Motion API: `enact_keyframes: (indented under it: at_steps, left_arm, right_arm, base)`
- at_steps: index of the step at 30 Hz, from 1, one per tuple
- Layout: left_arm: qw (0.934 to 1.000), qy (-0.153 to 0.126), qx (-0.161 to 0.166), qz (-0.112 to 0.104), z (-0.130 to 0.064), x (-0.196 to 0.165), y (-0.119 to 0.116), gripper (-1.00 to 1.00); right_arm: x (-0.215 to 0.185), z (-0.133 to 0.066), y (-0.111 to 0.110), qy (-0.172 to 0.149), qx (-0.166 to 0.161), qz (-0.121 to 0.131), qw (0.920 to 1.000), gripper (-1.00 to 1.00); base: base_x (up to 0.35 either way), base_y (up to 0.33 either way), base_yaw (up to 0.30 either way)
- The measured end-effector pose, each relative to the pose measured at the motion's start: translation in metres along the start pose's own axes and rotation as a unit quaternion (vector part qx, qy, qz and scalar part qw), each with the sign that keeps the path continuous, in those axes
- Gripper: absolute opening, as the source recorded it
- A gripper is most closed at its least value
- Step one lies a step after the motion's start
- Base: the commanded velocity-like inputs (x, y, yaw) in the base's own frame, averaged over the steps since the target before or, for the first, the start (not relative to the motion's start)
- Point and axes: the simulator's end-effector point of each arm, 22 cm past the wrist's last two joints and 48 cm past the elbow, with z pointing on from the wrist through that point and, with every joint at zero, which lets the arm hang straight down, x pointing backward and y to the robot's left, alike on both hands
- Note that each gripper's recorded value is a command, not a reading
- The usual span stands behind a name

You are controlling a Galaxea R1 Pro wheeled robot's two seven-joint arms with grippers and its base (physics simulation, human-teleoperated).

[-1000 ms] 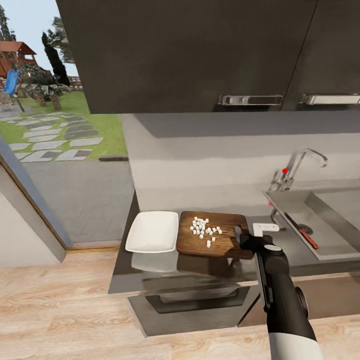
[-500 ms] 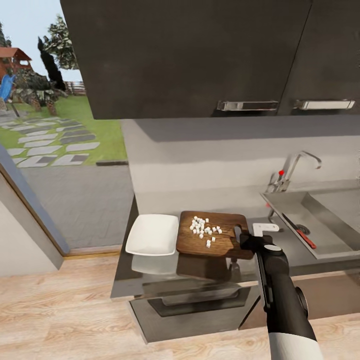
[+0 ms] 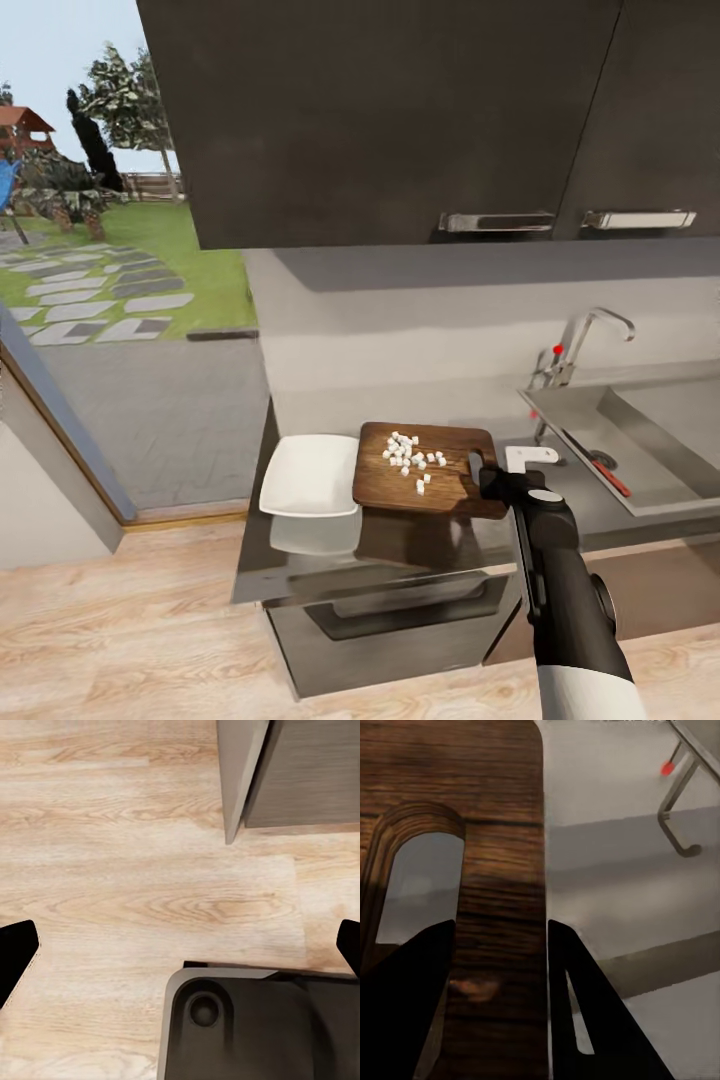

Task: In the kitchen, take the Vidalia onion out of the sink, dice it on the chopping board with the paring knife, put the diced onion into the bowl on the countertop, then place both the paring knife and the chopping board into the sink.

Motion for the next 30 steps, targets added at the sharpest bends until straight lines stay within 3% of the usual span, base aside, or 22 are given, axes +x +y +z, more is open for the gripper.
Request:
enact_keyframes:
  at_steps: [30]
  left_arm:
    - [0.9997, -0.025, 0.002, -0.002, 0.005, -0.016, -0.001, 1.00]
  right_arm:
    - [-0.022, -0.017, -0.003, -0.023, 0.000, 0.004, 0.9997, -1.00]
  base:
    - [0.053, 0.310, -0.016]
